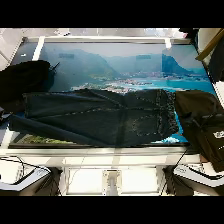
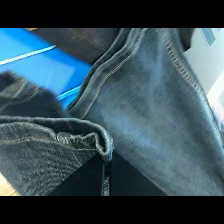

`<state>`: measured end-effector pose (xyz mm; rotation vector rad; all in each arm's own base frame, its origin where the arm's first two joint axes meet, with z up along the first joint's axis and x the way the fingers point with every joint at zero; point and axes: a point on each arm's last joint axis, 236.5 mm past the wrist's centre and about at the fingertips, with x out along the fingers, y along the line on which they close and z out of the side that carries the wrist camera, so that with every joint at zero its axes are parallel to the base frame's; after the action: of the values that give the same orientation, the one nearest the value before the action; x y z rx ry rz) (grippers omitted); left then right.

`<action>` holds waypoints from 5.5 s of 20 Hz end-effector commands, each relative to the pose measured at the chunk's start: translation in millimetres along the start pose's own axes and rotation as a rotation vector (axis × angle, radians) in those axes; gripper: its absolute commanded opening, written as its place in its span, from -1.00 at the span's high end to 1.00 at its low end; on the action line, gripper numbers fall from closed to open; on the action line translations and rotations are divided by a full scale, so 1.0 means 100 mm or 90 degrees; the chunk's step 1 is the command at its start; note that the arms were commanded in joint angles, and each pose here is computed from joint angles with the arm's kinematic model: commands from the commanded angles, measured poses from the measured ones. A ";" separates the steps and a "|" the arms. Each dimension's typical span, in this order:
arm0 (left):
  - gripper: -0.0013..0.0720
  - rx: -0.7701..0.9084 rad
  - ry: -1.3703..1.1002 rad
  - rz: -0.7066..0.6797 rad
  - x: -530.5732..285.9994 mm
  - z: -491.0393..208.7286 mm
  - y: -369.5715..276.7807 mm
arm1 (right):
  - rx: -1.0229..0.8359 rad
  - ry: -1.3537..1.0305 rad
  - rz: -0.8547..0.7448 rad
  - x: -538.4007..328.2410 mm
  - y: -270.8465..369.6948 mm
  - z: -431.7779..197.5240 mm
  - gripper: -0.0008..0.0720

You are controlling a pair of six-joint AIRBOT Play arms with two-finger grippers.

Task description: Fold the clothes and pants, and hang the long-sleeved shirts on hangers.

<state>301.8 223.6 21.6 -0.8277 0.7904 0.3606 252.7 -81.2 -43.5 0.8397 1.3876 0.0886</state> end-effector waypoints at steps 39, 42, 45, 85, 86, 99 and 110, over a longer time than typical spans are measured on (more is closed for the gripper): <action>0.94 0.286 -0.146 0.217 0.56 1.08 -0.76 | 0.014 -0.286 -0.001 0.02 0.93 1.28 0.85; 0.94 0.291 -0.156 0.222 0.89 1.07 -0.79 | 0.046 -0.322 0.015 0.20 0.92 1.54 0.85; 0.94 0.244 -0.165 0.206 1.14 1.06 -0.75 | 0.140 -0.378 0.048 0.20 0.85 1.80 0.85; -0.69 0.800 -0.166 -0.231 0.31 -1.66 -4.48 | -0.174 0.112 0.005 0.93 0.54 1.37 -0.69; -0.69 0.809 -0.152 -0.233 0.41 -1.77 -4.48 | -0.180 0.108 0.009 1.00 0.60 1.39 -0.69; 0.93 0.896 -0.056 -0.284 1.02 -2.98 -4.55 | -0.268 -0.019 0.045 0.40 1.32 1.60 0.84; -0.17 0.896 -0.066 -0.292 0.93 -2.95 -4.60 | -0.162 0.109 -0.053 0.83 0.58 1.32 -0.76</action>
<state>483.9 -298.1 63.4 0.3544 0.5447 -0.5504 417.8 -58.8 -65.7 0.5452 1.4860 0.2807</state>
